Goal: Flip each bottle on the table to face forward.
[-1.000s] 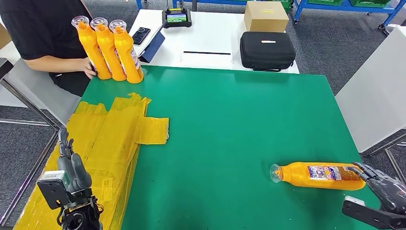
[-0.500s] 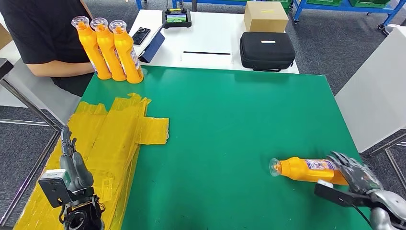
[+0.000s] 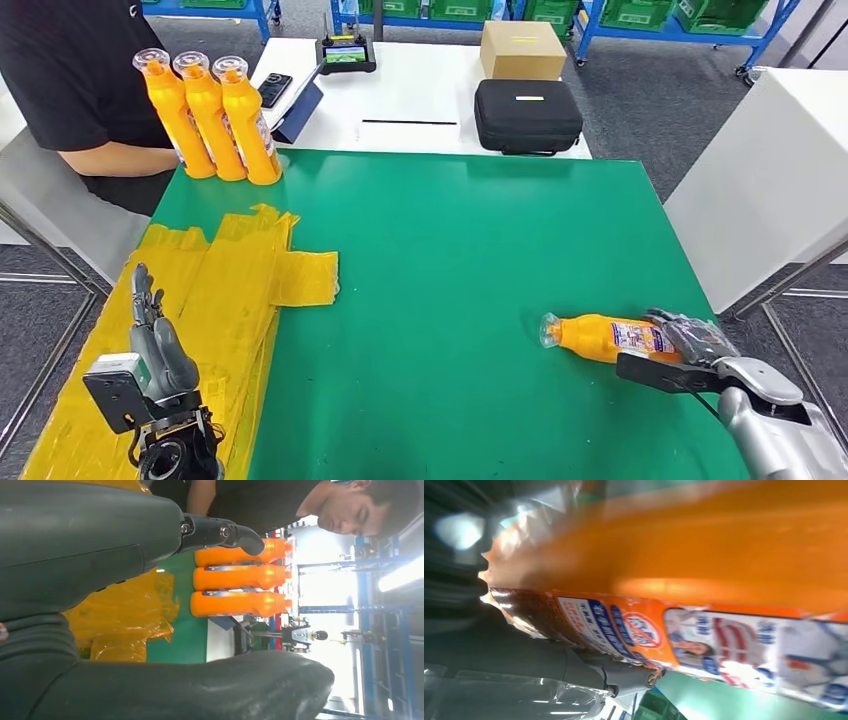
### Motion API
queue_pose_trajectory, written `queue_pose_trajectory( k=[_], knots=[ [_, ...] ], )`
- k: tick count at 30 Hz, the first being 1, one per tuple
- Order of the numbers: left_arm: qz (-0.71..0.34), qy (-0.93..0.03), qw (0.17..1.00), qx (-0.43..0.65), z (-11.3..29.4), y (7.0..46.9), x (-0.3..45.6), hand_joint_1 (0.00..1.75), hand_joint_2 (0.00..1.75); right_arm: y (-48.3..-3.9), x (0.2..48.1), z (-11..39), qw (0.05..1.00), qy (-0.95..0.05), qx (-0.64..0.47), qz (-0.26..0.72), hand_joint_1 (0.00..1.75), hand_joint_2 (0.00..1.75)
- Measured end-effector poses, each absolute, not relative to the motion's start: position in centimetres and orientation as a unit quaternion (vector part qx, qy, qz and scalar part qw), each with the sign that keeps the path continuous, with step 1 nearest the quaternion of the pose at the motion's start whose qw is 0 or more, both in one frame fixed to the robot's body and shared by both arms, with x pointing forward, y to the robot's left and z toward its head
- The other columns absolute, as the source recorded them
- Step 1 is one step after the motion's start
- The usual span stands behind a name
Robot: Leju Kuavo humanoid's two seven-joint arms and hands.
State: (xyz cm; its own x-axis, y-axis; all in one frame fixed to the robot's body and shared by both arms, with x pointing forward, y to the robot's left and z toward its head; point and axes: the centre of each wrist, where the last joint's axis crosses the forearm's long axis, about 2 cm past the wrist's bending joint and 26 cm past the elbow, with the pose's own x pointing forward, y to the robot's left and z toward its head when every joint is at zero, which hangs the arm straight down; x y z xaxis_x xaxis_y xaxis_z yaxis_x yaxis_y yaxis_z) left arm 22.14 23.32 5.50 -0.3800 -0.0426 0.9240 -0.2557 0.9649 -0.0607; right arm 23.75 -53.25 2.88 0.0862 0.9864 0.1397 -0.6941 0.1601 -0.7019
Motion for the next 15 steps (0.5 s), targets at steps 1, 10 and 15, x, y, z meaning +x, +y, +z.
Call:
queue_pose_trajectory(
  k=[1,10,15],
  knots=[
    [0.097,-0.826,0.548,0.09,5.6,23.3,22.1,0.0,0.0,-53.1,23.9,2.8,0.699,-0.306,-0.235,0.603,1.75,1.75],
    [0.095,-0.829,0.544,0.09,5.8,23.2,22.3,0.0,0.0,-53.4,23.9,2.8,0.702,-0.367,-0.196,0.579,1.75,1.75],
    [0.092,-0.829,0.545,0.089,5.8,23.2,22.3,0.0,0.0,-52.1,24.3,2.5,0.694,-0.428,-0.17,0.554,1.75,1.75]
  ],
)
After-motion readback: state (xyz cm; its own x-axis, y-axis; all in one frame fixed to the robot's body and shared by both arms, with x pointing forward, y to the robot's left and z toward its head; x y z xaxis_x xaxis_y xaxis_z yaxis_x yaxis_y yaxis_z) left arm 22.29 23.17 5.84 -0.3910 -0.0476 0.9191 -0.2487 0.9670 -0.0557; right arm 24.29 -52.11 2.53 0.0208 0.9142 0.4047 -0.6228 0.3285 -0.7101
